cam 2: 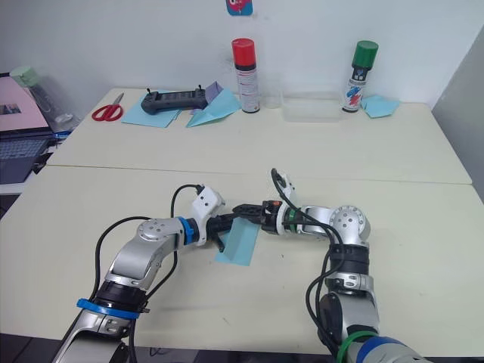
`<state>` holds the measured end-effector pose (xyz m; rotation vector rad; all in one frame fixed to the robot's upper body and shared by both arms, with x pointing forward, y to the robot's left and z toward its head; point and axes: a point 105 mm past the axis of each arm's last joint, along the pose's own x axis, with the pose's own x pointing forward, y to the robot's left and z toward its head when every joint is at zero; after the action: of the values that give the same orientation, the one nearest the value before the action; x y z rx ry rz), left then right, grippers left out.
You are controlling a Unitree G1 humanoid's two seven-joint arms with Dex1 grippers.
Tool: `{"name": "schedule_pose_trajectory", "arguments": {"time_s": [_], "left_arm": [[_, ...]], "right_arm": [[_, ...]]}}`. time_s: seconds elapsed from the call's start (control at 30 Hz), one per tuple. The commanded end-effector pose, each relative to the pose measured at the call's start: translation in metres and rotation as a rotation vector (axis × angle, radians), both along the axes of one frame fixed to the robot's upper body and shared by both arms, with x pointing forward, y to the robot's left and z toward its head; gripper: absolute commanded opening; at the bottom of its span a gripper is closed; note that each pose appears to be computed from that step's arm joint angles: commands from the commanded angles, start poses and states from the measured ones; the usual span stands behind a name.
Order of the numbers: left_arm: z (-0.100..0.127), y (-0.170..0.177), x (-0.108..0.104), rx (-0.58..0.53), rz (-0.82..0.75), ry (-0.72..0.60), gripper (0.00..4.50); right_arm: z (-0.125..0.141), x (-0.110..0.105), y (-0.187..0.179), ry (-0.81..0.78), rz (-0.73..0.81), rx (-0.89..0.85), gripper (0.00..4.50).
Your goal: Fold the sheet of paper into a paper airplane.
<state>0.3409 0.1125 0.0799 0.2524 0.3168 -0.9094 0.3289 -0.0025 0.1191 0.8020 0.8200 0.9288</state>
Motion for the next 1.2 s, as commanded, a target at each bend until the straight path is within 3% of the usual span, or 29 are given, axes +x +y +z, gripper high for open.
{"name": "schedule_pose_trajectory", "arguments": {"time_s": [0.03, 0.13, 0.3, 0.53, 0.77, 0.93, 1.07, 1.2], "left_arm": [[-0.023, -0.002, -0.008, 0.036, -0.006, 0.087, 0.00], [-0.023, -0.001, -0.008, 0.038, -0.002, 0.088, 0.00], [-0.024, 0.006, -0.008, 0.040, 0.018, 0.108, 0.00], [-0.023, 0.025, -0.009, 0.021, 0.087, 0.176, 0.00], [-0.011, 0.047, -0.010, 0.020, 0.117, 0.183, 0.00], [0.031, 0.068, -0.008, 0.007, 0.107, 0.108, 0.00], [0.066, 0.064, -0.002, -0.011, 0.076, 0.010, 0.00], [0.080, 0.044, -0.012, -0.024, -0.029, -0.019, 0.00]], "right_arm": [[0.004, -0.002, 0.002, -0.014, 0.011, 0.008, 2.45], [-0.003, -0.002, 0.000, -0.028, 0.011, -0.041, 1.85], [-0.008, -0.002, 0.000, -0.205, 0.046, -0.164, 0.02], [-0.010, -0.001, 0.012, -0.466, 0.113, -0.283, 0.02], [-0.030, -0.002, 0.011, -0.629, 0.210, -0.413, 0.02], [-0.046, -0.006, 0.005, -0.773, 0.345, -0.562, 0.02], [-0.046, -0.005, 0.009, -0.862, 0.393, -0.596, 0.02], [-0.047, -0.005, 0.010, -0.864, 0.404, -0.595, 0.02]]}}
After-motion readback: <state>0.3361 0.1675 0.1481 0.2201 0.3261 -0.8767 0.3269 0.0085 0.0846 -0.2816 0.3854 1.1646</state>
